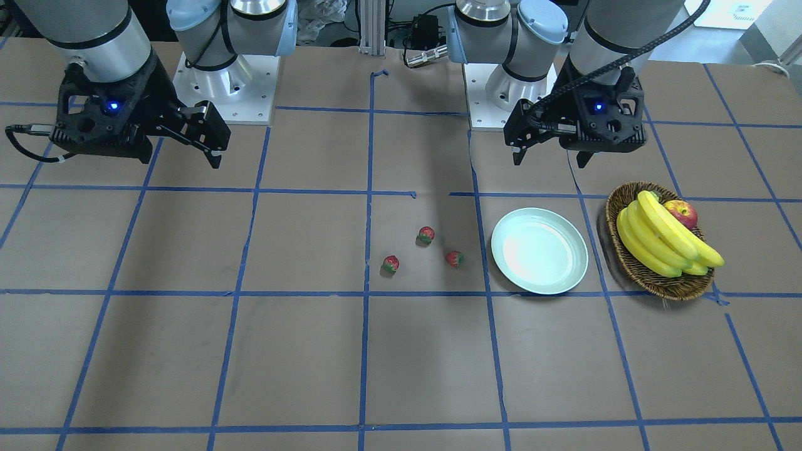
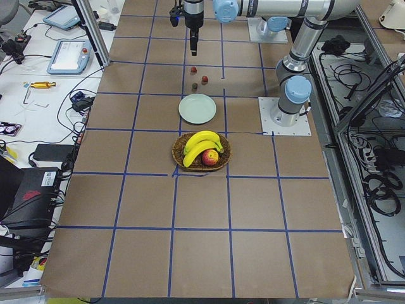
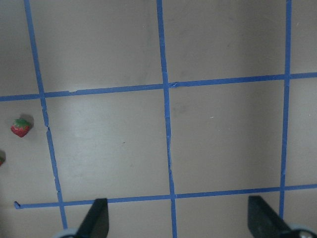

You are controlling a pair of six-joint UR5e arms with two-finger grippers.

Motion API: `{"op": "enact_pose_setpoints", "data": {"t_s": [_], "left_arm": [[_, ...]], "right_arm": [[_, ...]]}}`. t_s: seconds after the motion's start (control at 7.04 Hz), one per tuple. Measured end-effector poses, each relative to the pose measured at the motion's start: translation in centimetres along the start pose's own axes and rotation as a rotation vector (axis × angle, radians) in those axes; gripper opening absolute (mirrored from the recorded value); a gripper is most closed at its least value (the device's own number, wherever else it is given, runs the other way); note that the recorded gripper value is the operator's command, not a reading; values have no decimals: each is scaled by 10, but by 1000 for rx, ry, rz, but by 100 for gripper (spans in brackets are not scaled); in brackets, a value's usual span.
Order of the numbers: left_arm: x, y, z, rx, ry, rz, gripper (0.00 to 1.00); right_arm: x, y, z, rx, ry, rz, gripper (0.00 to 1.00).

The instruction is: Collect all strawberries into plate

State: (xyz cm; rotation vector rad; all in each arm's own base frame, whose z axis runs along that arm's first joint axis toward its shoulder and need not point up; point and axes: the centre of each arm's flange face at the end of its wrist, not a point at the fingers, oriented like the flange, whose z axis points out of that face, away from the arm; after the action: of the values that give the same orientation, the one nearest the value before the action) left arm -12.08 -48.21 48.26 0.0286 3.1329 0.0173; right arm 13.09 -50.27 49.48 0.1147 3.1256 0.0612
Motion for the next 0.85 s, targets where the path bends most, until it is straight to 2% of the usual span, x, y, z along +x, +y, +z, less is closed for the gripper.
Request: {"op": "enact_pose_setpoints", "data": {"t_s": [0.43, 0.57, 0.85], "left_arm": [[12, 3, 4, -8, 10, 32, 98], [24, 3, 17, -14, 11, 56, 100], [45, -7, 61, 4, 33, 76, 98]], "right_arm": [[0, -1, 1, 8, 1, 3, 100], [0, -3, 0, 23, 3, 2, 100], [0, -8, 0, 54, 5, -2, 100]]}}
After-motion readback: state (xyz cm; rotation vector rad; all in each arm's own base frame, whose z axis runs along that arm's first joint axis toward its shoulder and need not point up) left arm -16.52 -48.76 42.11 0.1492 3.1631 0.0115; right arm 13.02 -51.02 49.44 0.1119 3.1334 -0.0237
